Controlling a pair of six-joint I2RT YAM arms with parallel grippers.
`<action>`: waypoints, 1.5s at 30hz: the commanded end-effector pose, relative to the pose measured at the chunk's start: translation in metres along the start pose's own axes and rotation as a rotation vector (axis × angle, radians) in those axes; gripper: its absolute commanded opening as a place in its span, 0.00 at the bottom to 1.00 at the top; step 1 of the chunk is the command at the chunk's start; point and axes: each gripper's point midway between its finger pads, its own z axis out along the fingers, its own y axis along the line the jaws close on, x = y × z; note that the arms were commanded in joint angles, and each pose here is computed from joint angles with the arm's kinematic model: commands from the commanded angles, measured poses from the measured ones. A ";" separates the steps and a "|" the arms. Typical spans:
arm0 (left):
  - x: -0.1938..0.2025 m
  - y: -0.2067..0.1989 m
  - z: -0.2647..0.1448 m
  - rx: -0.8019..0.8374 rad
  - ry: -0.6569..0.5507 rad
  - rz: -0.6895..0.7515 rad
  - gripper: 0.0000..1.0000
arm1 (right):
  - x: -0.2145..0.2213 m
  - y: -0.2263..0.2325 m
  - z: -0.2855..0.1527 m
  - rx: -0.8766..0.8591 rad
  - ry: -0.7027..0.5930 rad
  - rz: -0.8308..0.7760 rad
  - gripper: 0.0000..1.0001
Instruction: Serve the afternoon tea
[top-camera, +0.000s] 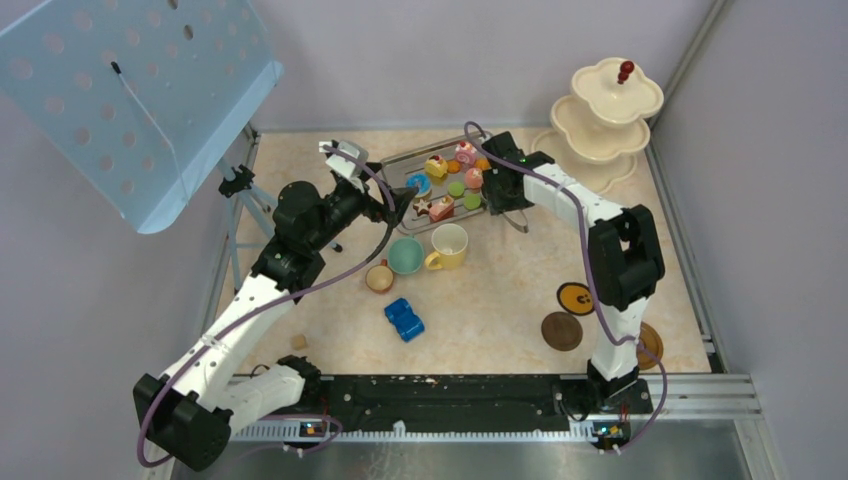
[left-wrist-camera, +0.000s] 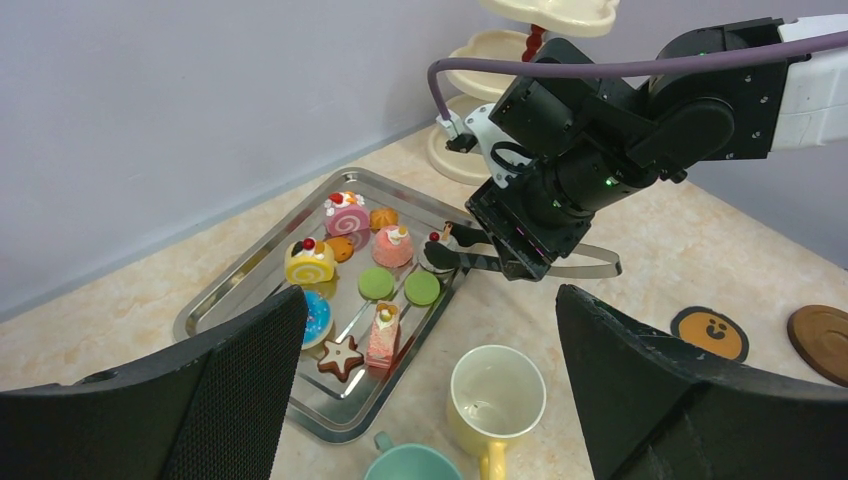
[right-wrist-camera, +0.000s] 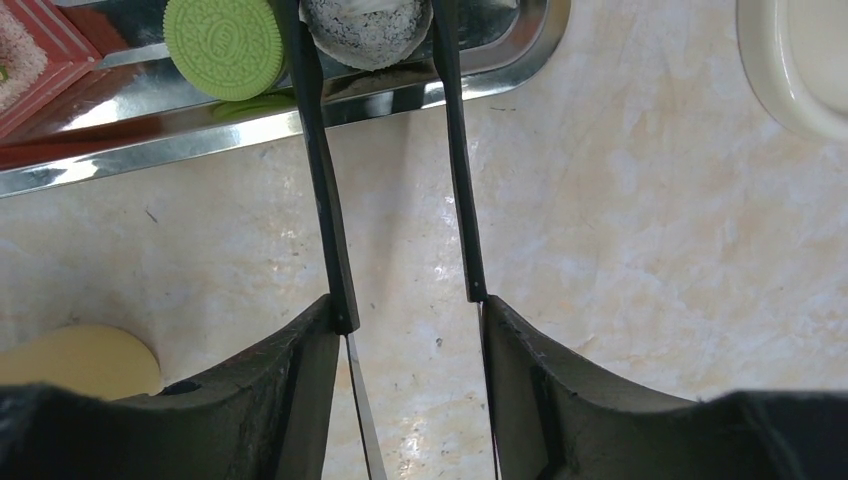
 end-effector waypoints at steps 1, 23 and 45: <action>-0.005 0.002 0.001 -0.010 -0.025 0.015 0.99 | -0.024 -0.006 -0.006 0.004 -0.073 0.029 0.39; -0.009 -0.003 -0.001 0.009 -0.035 0.010 0.99 | 0.005 -0.104 -0.069 0.107 -0.193 0.224 0.26; -0.015 -0.017 -0.003 0.034 -0.052 0.022 0.99 | 0.019 -0.246 -0.031 0.320 -0.278 0.509 0.25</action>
